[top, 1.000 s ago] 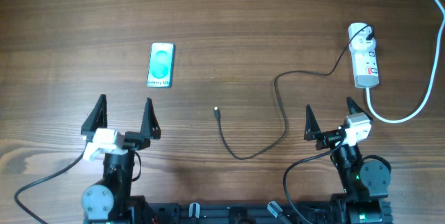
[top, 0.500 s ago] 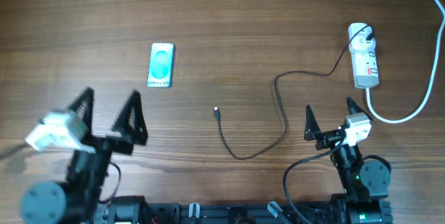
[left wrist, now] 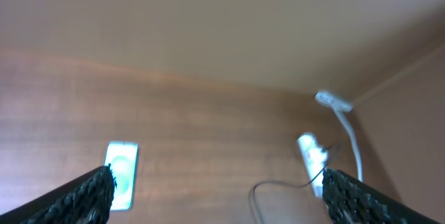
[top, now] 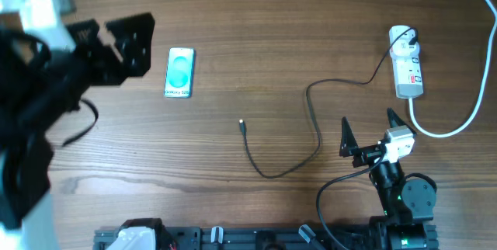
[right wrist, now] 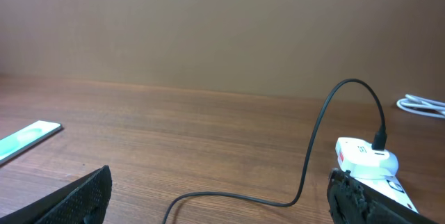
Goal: Plug charger to phone and switch on socket
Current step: 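Move the left gripper forward over the Galaxy S25 phone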
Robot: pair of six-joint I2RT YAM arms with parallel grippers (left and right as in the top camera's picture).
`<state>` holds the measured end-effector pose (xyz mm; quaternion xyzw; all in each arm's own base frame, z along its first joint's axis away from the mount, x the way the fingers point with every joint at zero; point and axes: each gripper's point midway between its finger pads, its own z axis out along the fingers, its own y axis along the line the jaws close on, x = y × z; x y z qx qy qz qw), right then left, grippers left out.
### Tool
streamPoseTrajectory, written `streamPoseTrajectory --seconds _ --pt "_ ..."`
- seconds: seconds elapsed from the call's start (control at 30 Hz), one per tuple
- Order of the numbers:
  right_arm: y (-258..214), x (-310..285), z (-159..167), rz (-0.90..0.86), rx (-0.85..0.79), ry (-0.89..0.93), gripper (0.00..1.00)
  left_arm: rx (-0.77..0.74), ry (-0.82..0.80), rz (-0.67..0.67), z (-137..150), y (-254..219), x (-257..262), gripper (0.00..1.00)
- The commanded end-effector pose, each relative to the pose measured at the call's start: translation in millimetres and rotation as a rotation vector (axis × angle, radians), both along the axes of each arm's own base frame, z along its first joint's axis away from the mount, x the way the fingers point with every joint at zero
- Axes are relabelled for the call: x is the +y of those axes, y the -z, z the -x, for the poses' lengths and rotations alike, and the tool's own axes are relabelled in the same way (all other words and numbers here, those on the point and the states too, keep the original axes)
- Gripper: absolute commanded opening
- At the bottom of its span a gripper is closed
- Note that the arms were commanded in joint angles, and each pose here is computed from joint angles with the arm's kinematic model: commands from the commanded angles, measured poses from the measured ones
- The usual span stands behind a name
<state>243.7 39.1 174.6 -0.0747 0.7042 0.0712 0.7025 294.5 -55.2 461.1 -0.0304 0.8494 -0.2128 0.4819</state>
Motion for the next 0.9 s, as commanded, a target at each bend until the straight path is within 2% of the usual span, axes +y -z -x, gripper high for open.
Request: streamPoseTrajectory --seconds 0.0,0.1,0.27,0.3,0.33,0.43,0.67,0.77,0.87 --pt "-1 1 0 -0.008 -0.002 -0.003 1.00 0.166 0.034 -0.033 -23 42 -2 1.00" --pt "-1 1 0 -0.008 -0.002 -0.003 1.00 0.299 0.036 -0.030 -37 75 -2 1.00" --pt "-1 1 0 -0.008 -0.002 -0.003 1.00 0.386 0.038 -0.012 -60 102 -3 1.00" --pt "-1 1 0 -0.008 -0.002 -0.003 1.00 0.398 0.039 -0.012 -63 107 -3 0.79" --pt "-1 1 0 -0.008 -0.002 -0.003 1.00 0.411 0.039 -0.012 -65 111 -3 0.51" --pt "-1 1 0 -0.008 -0.002 -0.003 1.00 0.464 0.040 -0.010 -69 125 -4 0.05" --pt "-1 1 0 -0.008 -0.002 -0.003 1.00 0.619 0.045 -0.020 -75 165 -6 0.04" --pt "-1 1 0 -0.008 -0.002 -0.003 1.00 0.675 -0.007 -0.124 -85 190 2 0.04" --pt "-1 1 0 -0.008 -0.002 -0.003 1.00 0.720 0.000 -0.150 -91 208 -3 0.04"
